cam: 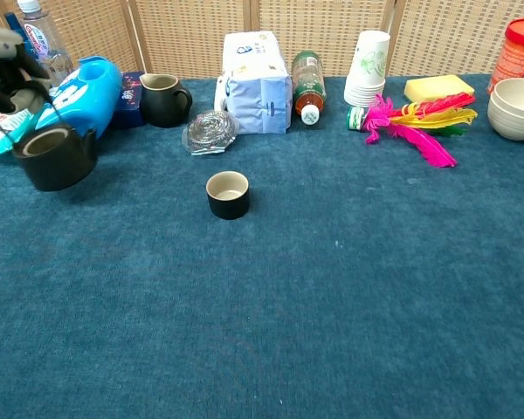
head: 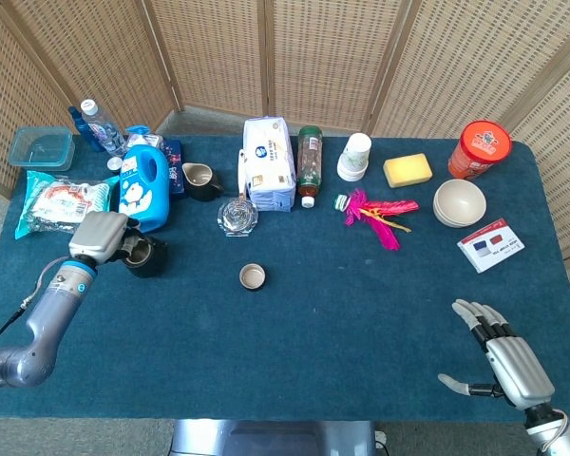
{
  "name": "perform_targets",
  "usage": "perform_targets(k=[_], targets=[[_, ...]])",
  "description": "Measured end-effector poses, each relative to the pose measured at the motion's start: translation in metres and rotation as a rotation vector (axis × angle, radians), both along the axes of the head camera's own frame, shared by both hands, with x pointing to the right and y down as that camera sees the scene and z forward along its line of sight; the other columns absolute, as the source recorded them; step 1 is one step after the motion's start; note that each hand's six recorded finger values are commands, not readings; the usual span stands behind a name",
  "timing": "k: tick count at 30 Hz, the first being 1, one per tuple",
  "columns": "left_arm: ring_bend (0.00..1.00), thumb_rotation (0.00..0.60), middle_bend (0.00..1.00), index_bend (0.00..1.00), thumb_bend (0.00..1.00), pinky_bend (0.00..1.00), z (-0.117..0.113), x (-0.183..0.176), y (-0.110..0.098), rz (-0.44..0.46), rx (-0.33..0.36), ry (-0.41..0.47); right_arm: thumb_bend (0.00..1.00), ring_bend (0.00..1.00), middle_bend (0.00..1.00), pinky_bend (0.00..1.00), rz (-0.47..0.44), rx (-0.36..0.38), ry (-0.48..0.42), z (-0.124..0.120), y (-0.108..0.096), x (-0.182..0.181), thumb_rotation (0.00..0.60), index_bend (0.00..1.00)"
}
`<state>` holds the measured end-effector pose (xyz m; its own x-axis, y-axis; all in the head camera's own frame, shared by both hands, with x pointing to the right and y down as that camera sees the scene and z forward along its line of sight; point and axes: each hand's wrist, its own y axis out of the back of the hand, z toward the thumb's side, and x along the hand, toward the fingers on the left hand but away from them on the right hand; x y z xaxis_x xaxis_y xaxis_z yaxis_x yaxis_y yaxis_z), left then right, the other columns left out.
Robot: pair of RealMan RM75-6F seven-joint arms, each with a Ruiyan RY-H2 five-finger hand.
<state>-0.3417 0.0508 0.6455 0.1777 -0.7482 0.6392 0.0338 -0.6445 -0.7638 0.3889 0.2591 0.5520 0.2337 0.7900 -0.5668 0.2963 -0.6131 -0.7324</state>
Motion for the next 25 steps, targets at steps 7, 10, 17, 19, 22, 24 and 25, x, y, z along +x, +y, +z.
perform_targets(k=[7, 10, 17, 19, 22, 24, 25], targets=[[0.68, 0.600, 0.80, 0.61, 0.72, 0.84, -0.023, 0.036, 0.012, 0.125, 0.030, 0.091, 0.00, 0.00, 0.00, 0.00, 0.002, 0.001, -0.002, -0.001, 0.000, 0.000, 0.298, 0.00], [0.68, 0.600, 0.80, 0.61, 0.72, 0.84, -0.029, 0.051, 0.016, 0.167, 0.034, 0.101, 0.00, 0.00, 0.00, 0.00, -0.001, -0.003, 0.002, 0.001, 0.000, 0.000, 0.298, 0.00], [0.68, 0.600, 0.80, 0.61, 0.71, 0.84, -0.035, 0.084, 0.018, 0.245, 0.056, 0.081, 0.00, 0.00, 0.00, 0.00, -0.002, -0.005, 0.001, 0.001, 0.000, 0.000, 0.298, 0.00], [0.68, 0.600, 0.80, 0.61, 0.71, 0.84, -0.033, 0.091, 0.018, 0.253, 0.055, 0.072, 0.00, 0.00, 0.00, 0.00, 0.002, -0.001, -0.002, 0.000, -0.001, 0.001, 0.298, 0.00], [0.68, 0.600, 0.80, 0.61, 0.71, 0.84, -0.031, 0.102, 0.020, 0.266, 0.056, 0.054, 0.00, 0.00, 0.00, 0.00, 0.005, 0.002, -0.006, -0.002, -0.001, 0.002, 0.297, 0.00], [0.68, 0.600, 0.80, 0.61, 0.71, 0.84, -0.028, 0.108, 0.021, 0.273, 0.054, 0.040, 0.00, 0.00, 0.00, 0.00, 0.005, 0.003, -0.009, -0.003, -0.002, 0.002, 0.297, 0.00], [0.68, 0.600, 0.80, 0.61, 0.71, 0.84, -0.027, 0.110, 0.022, 0.275, 0.053, 0.034, 0.00, 0.00, 0.00, 0.00, 0.006, 0.004, -0.011, -0.003, -0.002, 0.002, 0.297, 0.00]])
